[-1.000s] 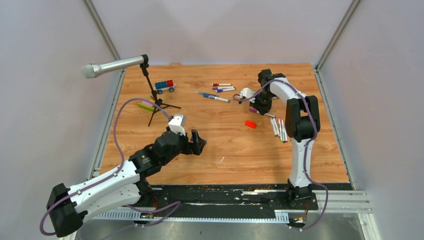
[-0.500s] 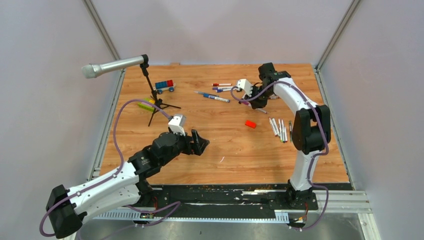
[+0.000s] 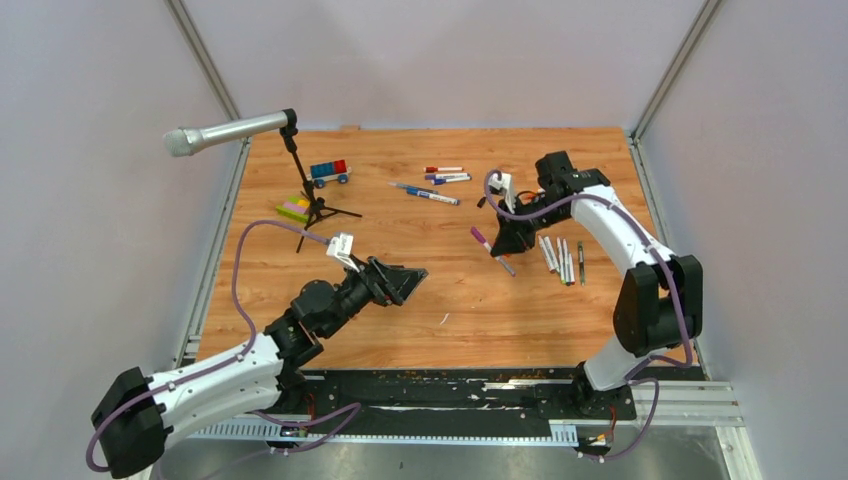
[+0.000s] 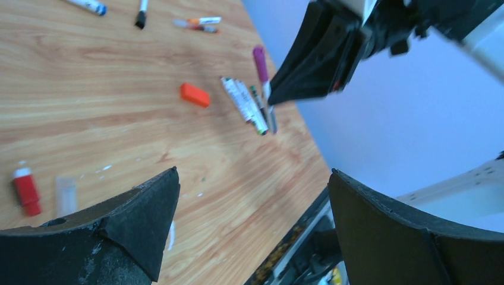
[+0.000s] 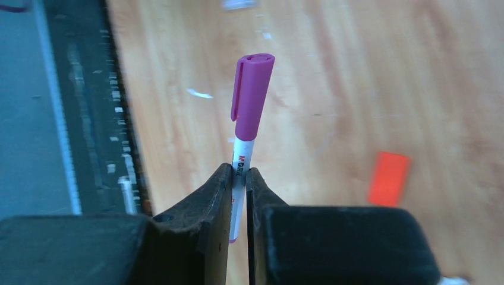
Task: Open the pen caps
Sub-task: Pick up the pen from the center of the board.
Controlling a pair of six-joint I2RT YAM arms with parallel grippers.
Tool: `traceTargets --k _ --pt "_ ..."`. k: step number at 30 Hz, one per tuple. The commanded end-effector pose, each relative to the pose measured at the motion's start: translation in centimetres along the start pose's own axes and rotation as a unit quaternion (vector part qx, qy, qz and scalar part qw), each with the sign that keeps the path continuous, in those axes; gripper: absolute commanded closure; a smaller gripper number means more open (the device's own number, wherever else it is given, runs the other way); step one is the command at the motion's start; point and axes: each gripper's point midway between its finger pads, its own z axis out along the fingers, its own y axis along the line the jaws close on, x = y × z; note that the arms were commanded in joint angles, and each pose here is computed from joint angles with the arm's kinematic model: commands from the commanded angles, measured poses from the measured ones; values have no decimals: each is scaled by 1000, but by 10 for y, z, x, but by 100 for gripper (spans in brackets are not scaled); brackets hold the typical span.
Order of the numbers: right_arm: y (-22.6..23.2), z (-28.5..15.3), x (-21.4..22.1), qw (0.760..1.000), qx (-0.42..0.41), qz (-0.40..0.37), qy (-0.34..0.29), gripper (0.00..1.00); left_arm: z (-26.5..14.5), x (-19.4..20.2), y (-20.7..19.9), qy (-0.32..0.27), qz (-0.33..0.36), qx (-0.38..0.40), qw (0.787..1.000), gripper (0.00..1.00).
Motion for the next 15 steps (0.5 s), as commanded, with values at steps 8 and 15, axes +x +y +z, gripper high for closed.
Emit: traceTargets --k 8,15 --pt "97 -6 -21 972 -170 24 -161 100 42 -40 -77 -53 -63 127 989 0" --pt "101 -1 -19 962 -199 44 -182 100 71 -28 -83 -30 -55 128 990 4"
